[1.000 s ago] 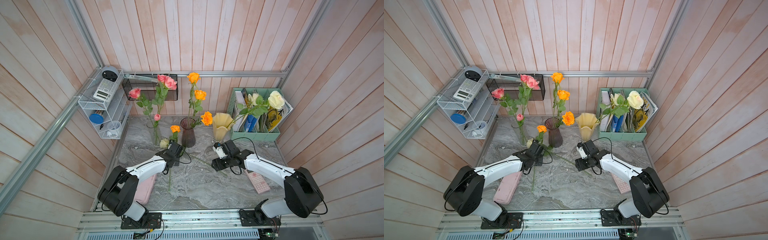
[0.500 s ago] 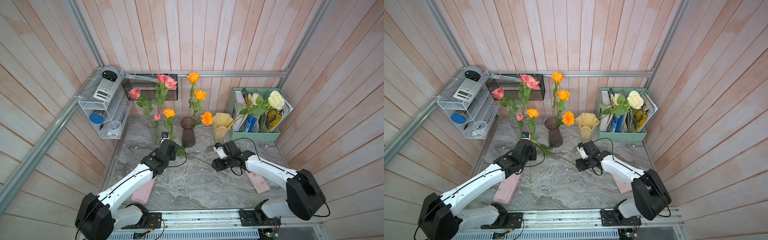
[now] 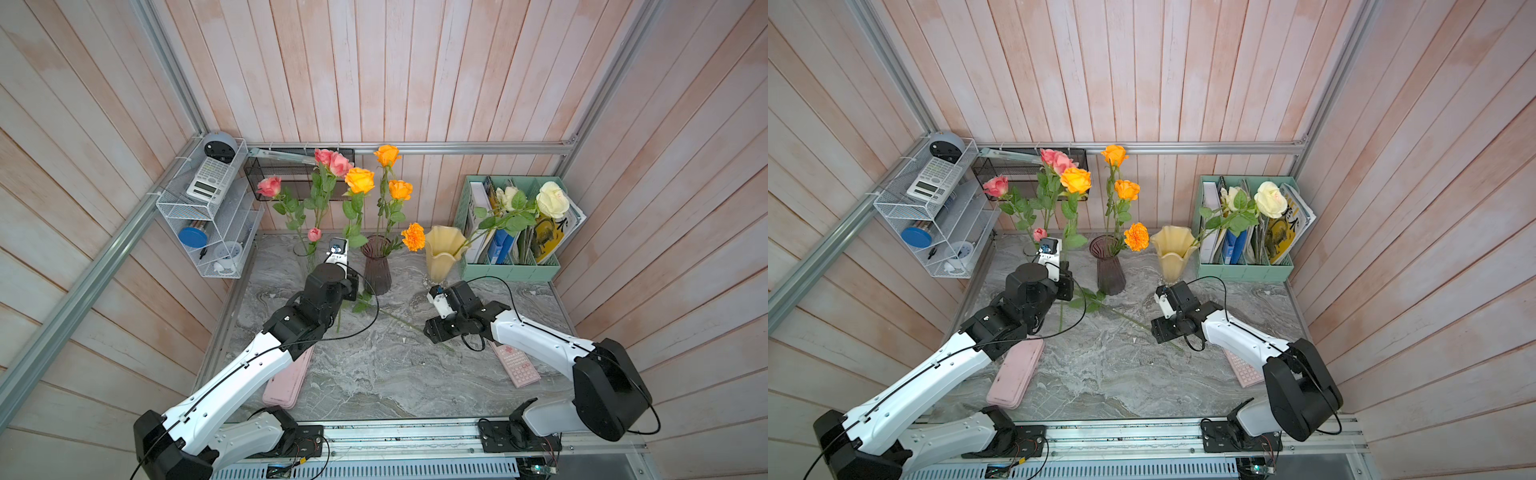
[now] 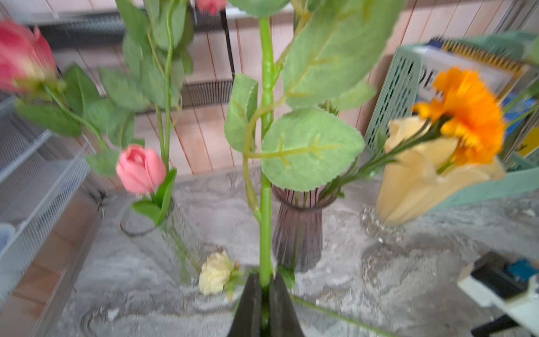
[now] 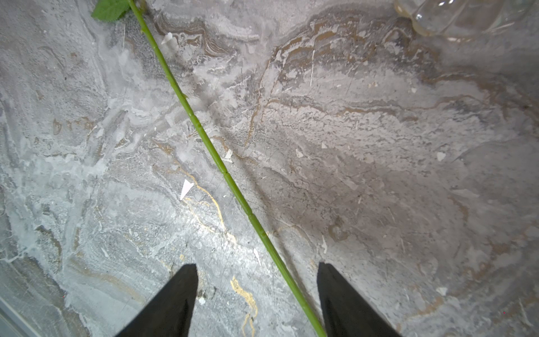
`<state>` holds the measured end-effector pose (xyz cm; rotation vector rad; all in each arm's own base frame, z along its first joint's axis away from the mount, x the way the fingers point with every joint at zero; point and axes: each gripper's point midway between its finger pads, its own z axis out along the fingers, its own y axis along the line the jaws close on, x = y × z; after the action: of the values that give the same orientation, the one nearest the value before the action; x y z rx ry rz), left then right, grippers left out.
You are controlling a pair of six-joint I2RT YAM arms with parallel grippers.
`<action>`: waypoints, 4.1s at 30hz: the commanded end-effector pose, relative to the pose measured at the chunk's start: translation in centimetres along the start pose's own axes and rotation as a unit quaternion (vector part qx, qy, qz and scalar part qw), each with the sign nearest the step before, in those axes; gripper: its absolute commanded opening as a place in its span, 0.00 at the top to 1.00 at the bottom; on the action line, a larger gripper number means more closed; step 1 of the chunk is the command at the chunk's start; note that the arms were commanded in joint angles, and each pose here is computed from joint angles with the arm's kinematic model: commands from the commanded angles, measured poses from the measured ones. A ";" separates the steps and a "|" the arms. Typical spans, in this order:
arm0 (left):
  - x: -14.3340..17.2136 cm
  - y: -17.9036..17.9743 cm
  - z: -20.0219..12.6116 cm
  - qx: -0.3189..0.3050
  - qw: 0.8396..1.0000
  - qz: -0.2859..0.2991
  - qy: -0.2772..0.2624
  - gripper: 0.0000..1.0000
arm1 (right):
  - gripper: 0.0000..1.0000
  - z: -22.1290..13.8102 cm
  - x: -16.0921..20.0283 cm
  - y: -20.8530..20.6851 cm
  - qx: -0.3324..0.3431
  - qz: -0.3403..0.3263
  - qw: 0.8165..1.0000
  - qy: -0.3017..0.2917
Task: Arrange the flowers in different vases according to their colors
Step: Insert the flower into the vase, then pick up the flower at the center of the board.
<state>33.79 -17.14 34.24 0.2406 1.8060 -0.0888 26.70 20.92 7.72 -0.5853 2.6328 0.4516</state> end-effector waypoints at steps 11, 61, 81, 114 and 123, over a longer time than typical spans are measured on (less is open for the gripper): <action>-17.2 -2.1 1.8 -0.001 0.960 -0.018 -0.280 1.00 | 0.29 1.5 0.6 -0.3 0.009 -0.005 1.000 0.028; -4.6 -1.6 7.4 -0.004 0.977 -0.062 -0.205 0.30 | 0.28 0.3 -1.3 2.8 -0.016 -0.070 0.997 0.032; 11.6 3.2 -5.8 -0.013 0.982 -0.186 0.040 0.28 | 0.28 7.5 -6.1 5.5 0.061 -0.281 0.950 0.121; 26.0 3.2 -6.4 -0.053 0.955 -0.201 0.209 0.29 | 1.00 10.8 -3.2 7.2 0.032 -0.269 0.951 0.151; 28.5 3.6 -6.8 -0.089 0.936 -0.231 0.252 0.29 | 1.00 6.3 -4.0 9.4 0.076 -0.311 0.940 0.116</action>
<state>22.24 -9.32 9.87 -0.2784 2.2989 -0.2087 28.73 32.97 3.31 -1.4185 2.5110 0.0380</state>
